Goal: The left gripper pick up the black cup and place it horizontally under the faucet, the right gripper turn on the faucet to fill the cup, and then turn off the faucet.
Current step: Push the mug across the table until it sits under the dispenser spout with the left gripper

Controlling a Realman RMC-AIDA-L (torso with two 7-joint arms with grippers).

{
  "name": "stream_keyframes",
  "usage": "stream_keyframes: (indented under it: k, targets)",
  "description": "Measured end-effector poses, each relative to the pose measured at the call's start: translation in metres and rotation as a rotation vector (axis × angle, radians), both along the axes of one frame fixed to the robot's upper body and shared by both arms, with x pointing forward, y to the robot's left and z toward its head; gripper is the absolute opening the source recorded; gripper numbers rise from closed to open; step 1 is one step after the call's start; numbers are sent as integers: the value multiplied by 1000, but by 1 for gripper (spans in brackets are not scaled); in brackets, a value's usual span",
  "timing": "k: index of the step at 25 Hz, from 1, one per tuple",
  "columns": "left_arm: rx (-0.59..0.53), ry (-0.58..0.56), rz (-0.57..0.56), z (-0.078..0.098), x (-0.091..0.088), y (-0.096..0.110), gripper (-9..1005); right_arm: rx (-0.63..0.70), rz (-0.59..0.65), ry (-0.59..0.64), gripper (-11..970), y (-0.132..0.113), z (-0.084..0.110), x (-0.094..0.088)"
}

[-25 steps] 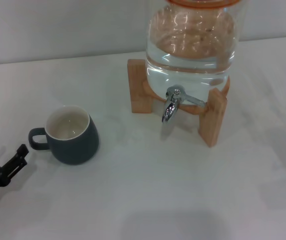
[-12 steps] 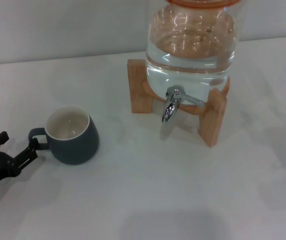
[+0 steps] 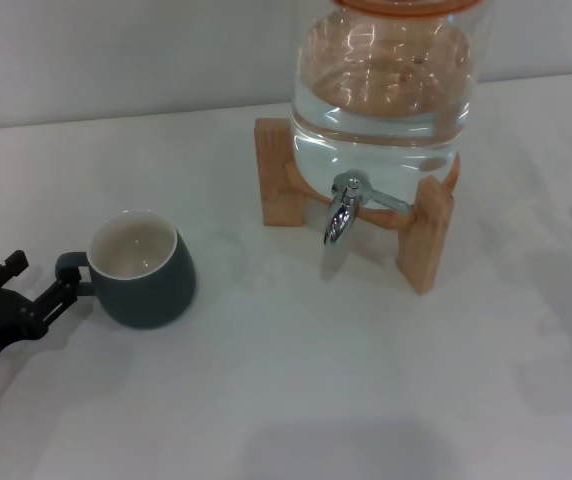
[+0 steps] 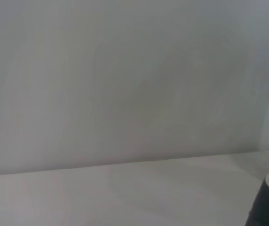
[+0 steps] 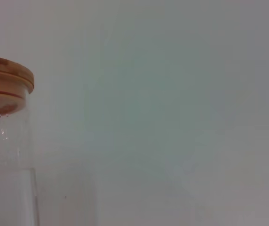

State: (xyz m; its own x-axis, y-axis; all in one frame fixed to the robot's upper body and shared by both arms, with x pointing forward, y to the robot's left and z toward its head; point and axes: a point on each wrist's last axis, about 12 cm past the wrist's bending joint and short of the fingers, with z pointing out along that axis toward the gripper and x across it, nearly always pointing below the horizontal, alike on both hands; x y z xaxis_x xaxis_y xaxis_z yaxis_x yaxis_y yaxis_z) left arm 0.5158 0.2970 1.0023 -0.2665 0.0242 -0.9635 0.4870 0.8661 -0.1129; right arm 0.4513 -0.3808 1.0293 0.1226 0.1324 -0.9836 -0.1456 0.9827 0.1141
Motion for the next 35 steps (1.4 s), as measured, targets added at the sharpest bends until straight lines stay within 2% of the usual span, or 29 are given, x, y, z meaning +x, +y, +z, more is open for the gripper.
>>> stream_keyframes:
  k: [3,8,14,22,33,35]
  targets:
    - [0,0,-1,0,0,0,803,0,-1,-1,732,0,0,0]
    - [-8,4,-1,-1,0,-2,574,1,-3,3,731,0,-1,-2]
    - [-16,3,-7,0,3,-6,353,1,-5,6,731,-1,-2,-5]
    - [-19,-1,-3,1,4,-6,273,2,-7,10,731,-2,-3,-7]
    - [-14,13,11,2,7,-2,269,7,-6,11,731,-1,-3,-8]
    - [-7,14,9,2,9,-2,219,9,-5,11,731,-1,-3,-8]
